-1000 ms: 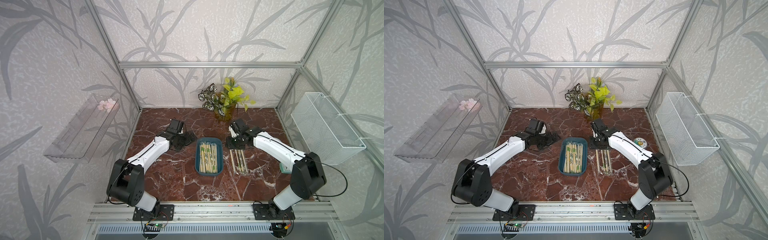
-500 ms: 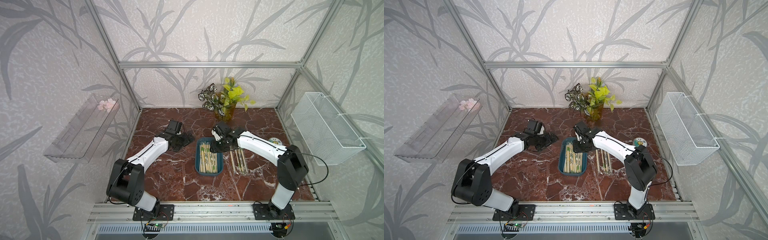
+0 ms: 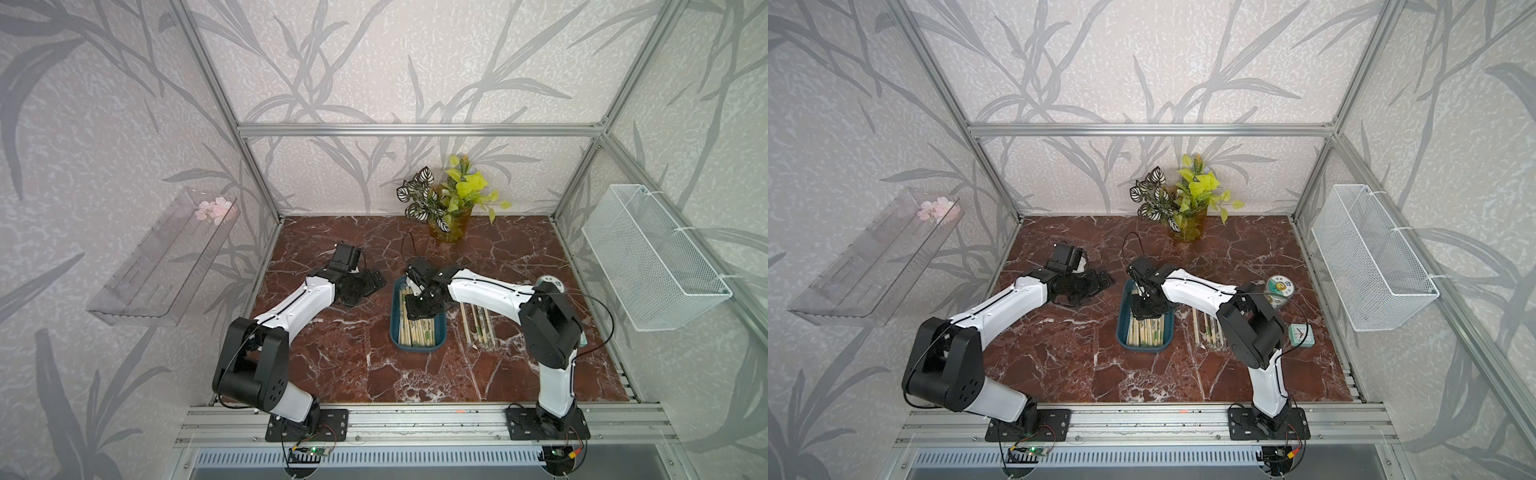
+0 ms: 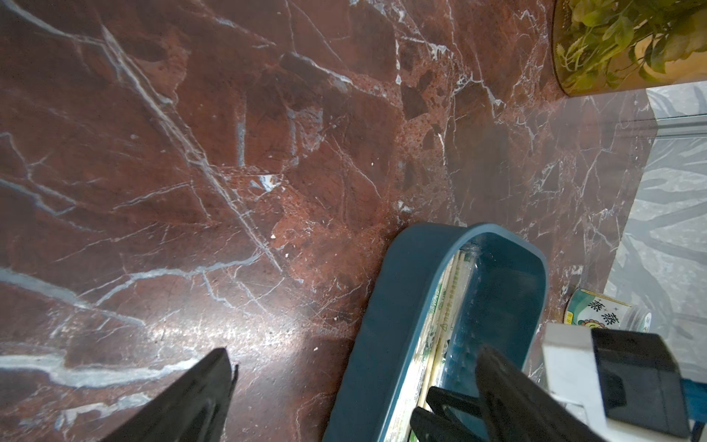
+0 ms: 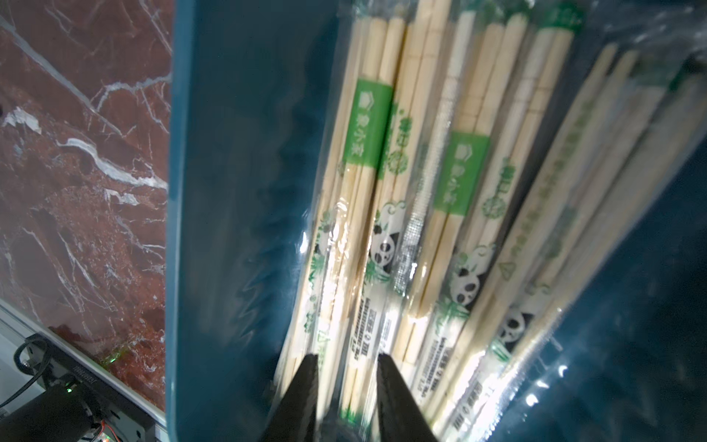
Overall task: Take the paired disposable chopsticks out of the storage box
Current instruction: Pick up the paired disposable chopsticks from the storage box, then place the paired disposable chopsticks at the center of the board, then pick up the paired disposable chopsticks from the storage box.
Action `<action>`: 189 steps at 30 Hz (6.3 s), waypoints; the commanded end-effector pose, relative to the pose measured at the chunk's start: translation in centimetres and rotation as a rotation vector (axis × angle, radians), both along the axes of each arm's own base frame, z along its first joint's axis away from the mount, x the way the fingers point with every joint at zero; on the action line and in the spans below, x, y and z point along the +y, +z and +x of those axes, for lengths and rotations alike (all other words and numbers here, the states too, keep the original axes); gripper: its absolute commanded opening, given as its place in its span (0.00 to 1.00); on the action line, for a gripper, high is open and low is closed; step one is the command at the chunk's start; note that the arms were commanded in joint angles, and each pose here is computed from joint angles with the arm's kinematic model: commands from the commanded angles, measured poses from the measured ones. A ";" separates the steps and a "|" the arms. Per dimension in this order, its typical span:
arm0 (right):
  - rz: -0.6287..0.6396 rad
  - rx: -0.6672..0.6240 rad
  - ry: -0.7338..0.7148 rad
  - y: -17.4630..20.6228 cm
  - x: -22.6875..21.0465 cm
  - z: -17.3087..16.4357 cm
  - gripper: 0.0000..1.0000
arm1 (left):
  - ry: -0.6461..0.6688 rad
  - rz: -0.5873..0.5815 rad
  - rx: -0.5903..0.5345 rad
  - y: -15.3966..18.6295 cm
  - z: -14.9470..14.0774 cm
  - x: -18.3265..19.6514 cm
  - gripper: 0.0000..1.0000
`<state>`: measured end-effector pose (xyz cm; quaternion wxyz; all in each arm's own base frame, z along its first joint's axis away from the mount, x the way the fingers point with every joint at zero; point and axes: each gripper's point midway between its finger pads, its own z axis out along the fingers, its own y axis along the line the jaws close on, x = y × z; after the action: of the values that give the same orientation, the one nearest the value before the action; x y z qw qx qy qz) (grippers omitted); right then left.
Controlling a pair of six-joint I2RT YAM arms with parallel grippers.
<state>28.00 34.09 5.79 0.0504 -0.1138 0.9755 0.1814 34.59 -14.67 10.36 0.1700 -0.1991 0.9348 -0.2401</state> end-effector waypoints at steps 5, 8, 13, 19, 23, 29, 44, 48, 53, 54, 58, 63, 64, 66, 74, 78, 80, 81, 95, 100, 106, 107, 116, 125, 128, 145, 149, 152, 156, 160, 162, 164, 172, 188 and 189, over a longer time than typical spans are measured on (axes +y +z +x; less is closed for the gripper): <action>0.011 0.013 -0.002 -0.5 1.3 0.4 0.28 | -0.008 -0.018 -0.022 0.5 -0.1 0.0 1.00; 0.011 0.021 -0.001 -0.8 1.6 0.5 0.28 | -0.009 -0.022 -0.020 0.4 -0.2 0.0 1.00; 0.007 0.026 0.004 -1.2 2.1 0.5 0.28 | -0.011 -0.028 -0.019 0.4 -0.2 -0.1 1.00; -0.003 0.040 0.008 -2.0 2.4 0.6 0.28 | -0.013 -0.032 -0.019 0.4 -0.2 -0.2 1.00; -0.015 0.049 0.008 -2.7 2.4 0.6 0.27 | -0.014 -0.033 -0.023 0.5 -0.2 -0.2 1.00; -0.029 0.058 0.008 -3.3 2.2 0.5 0.24 | -0.016 -0.034 -0.020 0.5 -0.3 -0.2 1.00; 0.031 0.004 -0.003 0.5 2.0 0.4 0.12 | -0.028 -0.053 -0.033 0.9 -0.1 -0.5 1.00; 0.039 -0.018 -0.008 1.6 1.6 0.4 0.12 | -0.030 -0.061 -0.040 1.2 0.0 -0.6 1.00; 0.045 -0.026 -0.046 2.4 1.0 0.5 0.09 | -0.031 -0.065 -0.052 1.6 0.1 -0.7 1.00; 0.048 -0.028 -0.050 2.6 0.8 0.6 0.08 | -0.031 -0.065 -0.054 1.7 0.1 -0.7 1.00; 0.066 -0.044 -0.068 3.6 0.3 1.0 0.05 | -0.037 -0.068 -0.063 2.1 0.1 -0.7 1.00; 0.103 -0.071 -0.115 5.5 -1.1 2.2 0.05 | -0.047 -0.066 -0.075 2.9 0.1 -0.8 1.00; 0.112 -0.077 -0.126 5.9 -1.5 2.5 0.04 | -0.049 -0.066 -0.077 3.0 0.1 -0.8 1.00; 0.126 -0.091 -0.146 6.8 -2.3 3.1 0.04 | -0.052 -0.067 -0.081 3.3 0.1 -0.8 1.00; 0.209 -0.102 -0.216 9.0 -5.3 4.7 0.03 | -0.060 -0.082 -0.083 3.8 -0.1 -1.0 1.00; 0.294 -0.088 -0.221 9.6 -5.7 4.9 0.03 | -0.061 -0.082 -0.082 3.9 -0.3 -1.0 1.00; 0.338 -0.075 -0.204 9.6 -5.5 4.9 0.03 | -0.062 -0.084 -0.082 3.9 -0.3 -1.0 1.00; 0.354 -0.069 -0.194 9.5 -5.3 4.8 0.02 | -0.063 -0.085 -0.080 3.9 -0.4 -1.1 1.00; 0.210 -0.103 -0.261 7.4 -11.4 4.6 0.02 | -0.072 -0.103 -0.080 4.0 -0.5 -1.6 1.00; 0.066 -0.126 -0.262 6.6 -14.8 4.0 0.02 | -0.084 -0.112 -0.082 4.2 -0.7 -2.3 1.00; -0.113 -0.095 -0.219 4.1 -17.6 3.0 0.01 | -0.105 -0.115 -0.081 4.3 -0.9 -3.1 1.00; -0.135 -0.091 -0.213 3.7 -17.8 3.0 0.01 | -0.108 -0.115 -0.081 4.2 -0.9 -3.2 1.00; -0.276 -0.048 -0.178 1.0 -19.7 2.6 0.01 | -0.120 -0.114 -0.078 4.2 -1.2 -3.5 1.00; -0.305 0.018 -0.163 -2.0 -19.1 2.4 0.01 | -0.127 -0.117 -0.078 4.2 -1.2 -3.6 1.00; -0.319 0.035 -0.160 -2.9 -18.9 2.4 0.02 | -0.135 -0.125 -0.084 4.4 -1.2 -3.7 1.00; -0.290 0.025 -0.193 -1.9 -18.4 2.2 0.26 | -0.154 -0.121 -0.082 4.4 -1.5 -3.8 1.00; -0.223 -0.011 -0.205 0.5 -17.1 2.4 0.28 | -0.147 -0.115 -0.083 4.4 -1.5 -3.6 1.00; -0.160 -0.028 -0.207 2.1 -15.6 2.5 0.31 | -0.138 -0.107 -0.086 4.5 -1.6 -3.2 1.00; -0.033 -0.092 -0.194 5.9 -12.5 2.8 0.41 | -0.135 -0.101 -0.098 4.9 -1.8 -2.8 1.00; 0.048 -0.119 -0.154 7.5 -8.9 2.6 0.45 | -0.123 -0.100 -0.104 5.2 -2.1 -2.4 1.00; 0.070 -0.128 -0.137 7.8 -7.0 2.5 0.47 | -0.110 -0.105 -0.099 5.0 -2.3 -2.1 1.00; 0.085 -0.136 -0.117 7.9 -5.5 2.3 0.48 | -0.098 -0.117 -0.094 4.9 -2.4 -2.0 1.00; -0.029 -0.100 -0.080 4.3 -3.0 1.3 0.48 | -0.055 -0.184 -0.078 4.5 -2.2 -1.8 1.00; -0.187 -0.044 -0.056 -0.9 -4.6 0.7 0.27 | -0.067 -0.195 -0.077 4.7 -1.6 -2.0 1.00; -0.190 -0.040 -0.054 -1.1 -4.6 0.8 0.26 | -0.068 -0.194 -0.077 4.6 -1.6 -2.0 1.00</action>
<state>28.99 29.86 5.60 0.0756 -0.0918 0.9878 0.1009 32.53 -16.53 14.57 0.1735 -0.1778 0.9079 -0.3376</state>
